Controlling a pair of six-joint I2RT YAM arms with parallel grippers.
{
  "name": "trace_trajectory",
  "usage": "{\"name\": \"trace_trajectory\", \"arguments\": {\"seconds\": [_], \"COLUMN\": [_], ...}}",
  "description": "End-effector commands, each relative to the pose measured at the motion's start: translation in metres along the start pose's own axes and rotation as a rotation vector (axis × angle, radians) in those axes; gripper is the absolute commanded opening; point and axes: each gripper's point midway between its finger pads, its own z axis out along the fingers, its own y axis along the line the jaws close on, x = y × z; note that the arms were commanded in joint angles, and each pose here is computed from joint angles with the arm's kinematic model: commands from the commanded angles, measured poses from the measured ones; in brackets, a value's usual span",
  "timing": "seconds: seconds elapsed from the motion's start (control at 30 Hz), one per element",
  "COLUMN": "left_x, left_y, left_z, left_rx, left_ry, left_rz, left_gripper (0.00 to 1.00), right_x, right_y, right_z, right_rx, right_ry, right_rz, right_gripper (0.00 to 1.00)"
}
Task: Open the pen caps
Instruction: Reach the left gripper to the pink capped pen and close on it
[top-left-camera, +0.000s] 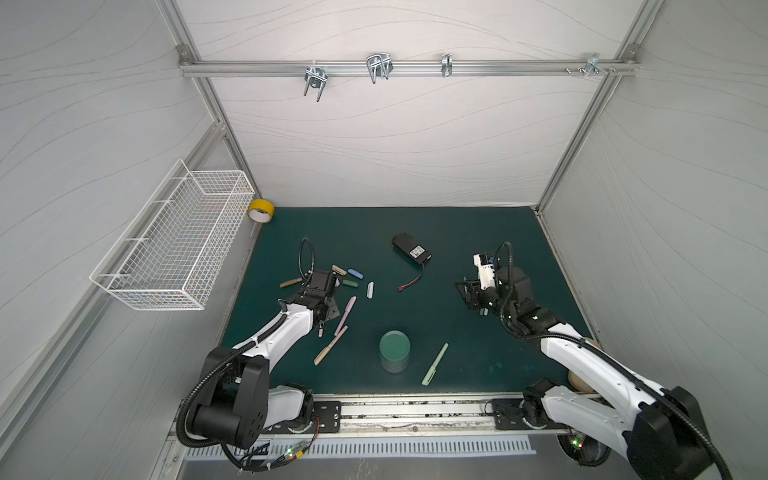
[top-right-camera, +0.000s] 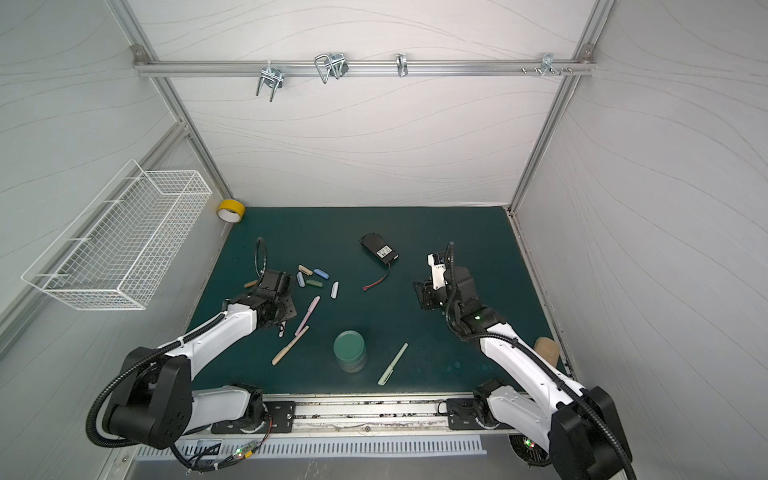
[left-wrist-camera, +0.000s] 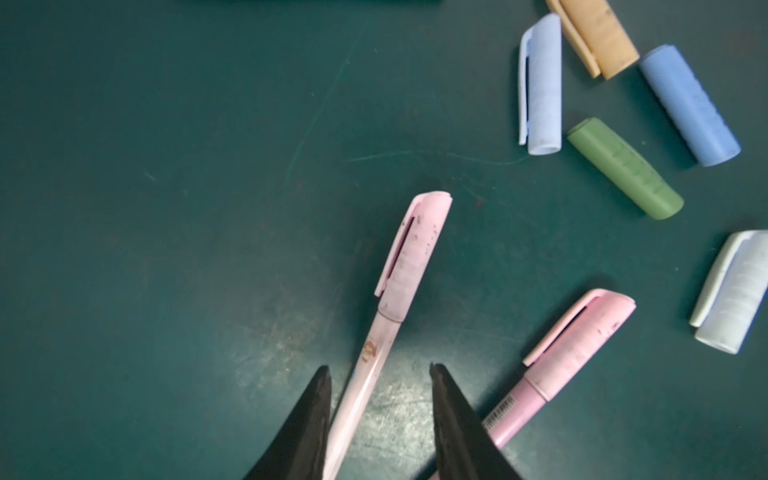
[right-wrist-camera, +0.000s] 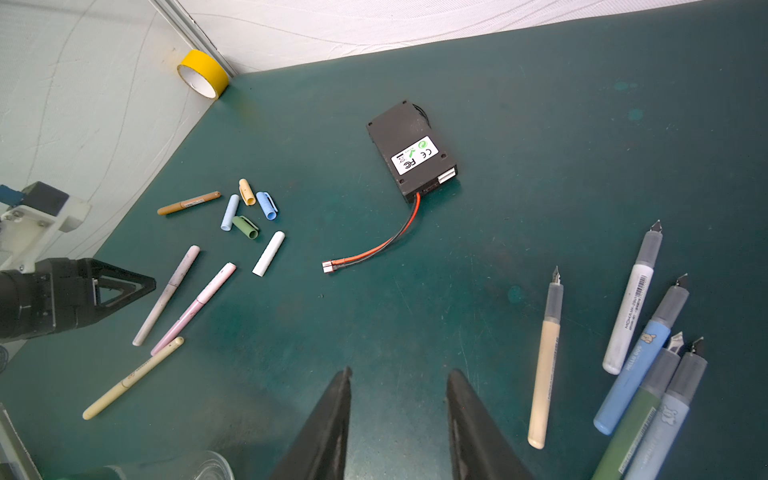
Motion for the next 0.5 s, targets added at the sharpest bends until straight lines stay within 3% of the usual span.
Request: {"name": "trace_trajectory", "arguments": {"seconds": [0.0, 0.47], "left_x": [0.002, 0.013], "left_y": [0.001, -0.001], "left_z": [0.006, 0.018], "left_rx": [-0.003, 0.014], "left_ry": [0.011, 0.066], "left_rz": [-0.007, -0.004], "left_gripper": [0.41, 0.29], "right_x": [0.003, 0.000], "right_y": [0.000, -0.002], "right_z": [0.000, -0.006], "right_rx": [0.003, 0.012], "right_ry": [0.012, -0.011], "right_rz": [-0.007, -0.007], "right_gripper": [0.40, 0.41]}}
